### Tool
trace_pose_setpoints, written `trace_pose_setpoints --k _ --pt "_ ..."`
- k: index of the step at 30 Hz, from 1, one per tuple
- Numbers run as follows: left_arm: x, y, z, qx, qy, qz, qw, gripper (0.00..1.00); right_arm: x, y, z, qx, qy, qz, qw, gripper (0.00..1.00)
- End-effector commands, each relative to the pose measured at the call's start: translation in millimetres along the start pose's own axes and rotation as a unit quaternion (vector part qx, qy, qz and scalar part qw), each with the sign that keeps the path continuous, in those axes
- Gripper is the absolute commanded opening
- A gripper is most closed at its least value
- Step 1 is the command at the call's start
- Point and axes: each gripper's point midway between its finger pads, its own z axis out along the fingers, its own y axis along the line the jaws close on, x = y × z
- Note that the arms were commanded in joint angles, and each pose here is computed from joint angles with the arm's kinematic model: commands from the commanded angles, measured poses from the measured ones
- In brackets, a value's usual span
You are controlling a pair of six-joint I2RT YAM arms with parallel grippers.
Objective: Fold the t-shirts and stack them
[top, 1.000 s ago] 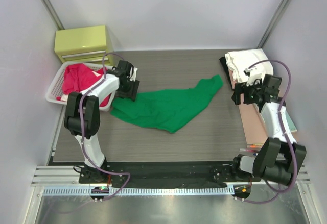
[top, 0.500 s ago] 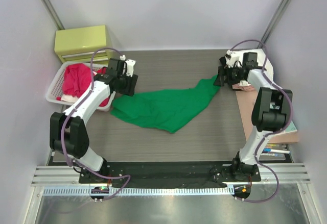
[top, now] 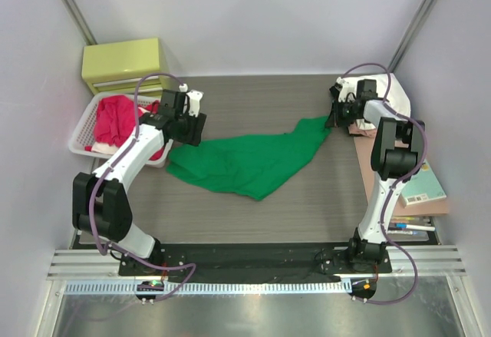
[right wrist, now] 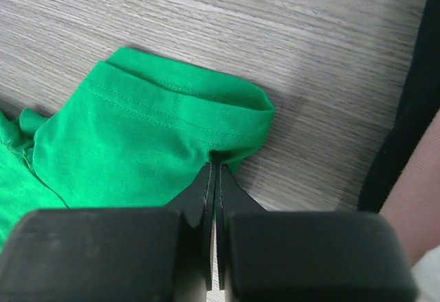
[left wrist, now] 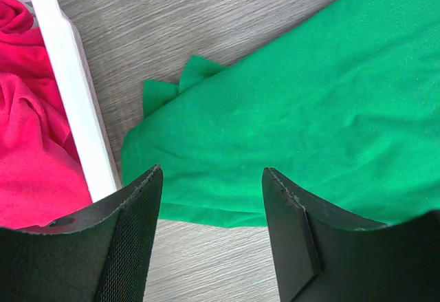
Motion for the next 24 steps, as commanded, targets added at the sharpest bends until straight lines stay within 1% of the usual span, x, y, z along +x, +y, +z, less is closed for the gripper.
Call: trace_pose_setpoints --k 1,2,5,6,8,9,12,13,15,17,19,20,23,24 --pt "-9.1 0.3 -5.6 0.0 -0.021 0.005 1.0 0.61 -14.6 2.4 -1.5 0.013 -0.018 -0.014 1.0 0.01" --pt "-9.8 0.6 -5.3 -0.001 -0.022 0.005 1.0 0.61 -12.7 2.3 -1.9 0.012 -0.017 -0.014 1.0 0.01" --pt "-7.9 0.0 -4.6 0.001 -0.019 0.005 1.0 0.61 -21.4 8.5 -14.0 0.015 -0.041 -0.028 0.999 0.01" --pt "-6.6 -0.6 -4.6 0.003 -0.018 0.005 1.0 0.61 -34.4 16.5 -26.9 0.015 -0.06 -0.038 0.997 0.01" --pt "-2.0 -2.5 -1.7 0.008 -0.015 0.005 1.0 0.61 -41.3 23.8 -39.0 0.013 -0.073 -0.044 0.996 0.01" --pt "0.0 -2.7 -0.9 0.009 -0.012 0.006 1.0 0.61 -53.9 33.5 -54.7 0.012 -0.092 -0.053 0.994 0.01" --pt "9.9 -5.3 6.0 0.016 0.002 0.006 1.0 0.61 -69.6 50.7 -82.0 0.006 -0.122 -0.065 0.99 0.01" --pt "11.4 -6.5 7.5 0.019 0.005 0.005 1.0 0.61 -82.2 62.1 -103.4 0.007 -0.145 -0.076 0.987 0.01" --pt "13.3 -8.0 9.5 0.023 0.009 0.004 1.0 0.61 -95.9 76.9 -126.7 0.002 -0.17 -0.087 0.982 0.01" --pt "12.2 -9.7 10.7 0.028 0.008 0.001 1.0 0.61 -116.1 98.9 -164.1 0.003 -0.206 -0.105 0.973 0.01" --pt "12.5 -10.8 11.3 0.031 0.01 0.0 0.999 0.61 -124.9 117.8 -189.9 -0.008 -0.224 -0.111 0.968 0.01" --pt "13.4 -11.8 11.2 0.034 0.01 -0.001 0.999 0.61 -137.5 132.7 -216.5 -0.008 -0.251 -0.126 0.96 0.01" --pt "17.8 -12.9 12.1 0.036 0.014 0.0 0.999 0.61 -142.6 158.9 -256.4 -0.014 -0.286 -0.142 0.948 0.01" --pt "18.6 -13.4 12.7 0.038 0.013 0.0 0.999 0.61 -141.7 162.6 -262.0 -0.014 -0.291 -0.145 0.946 0.01"
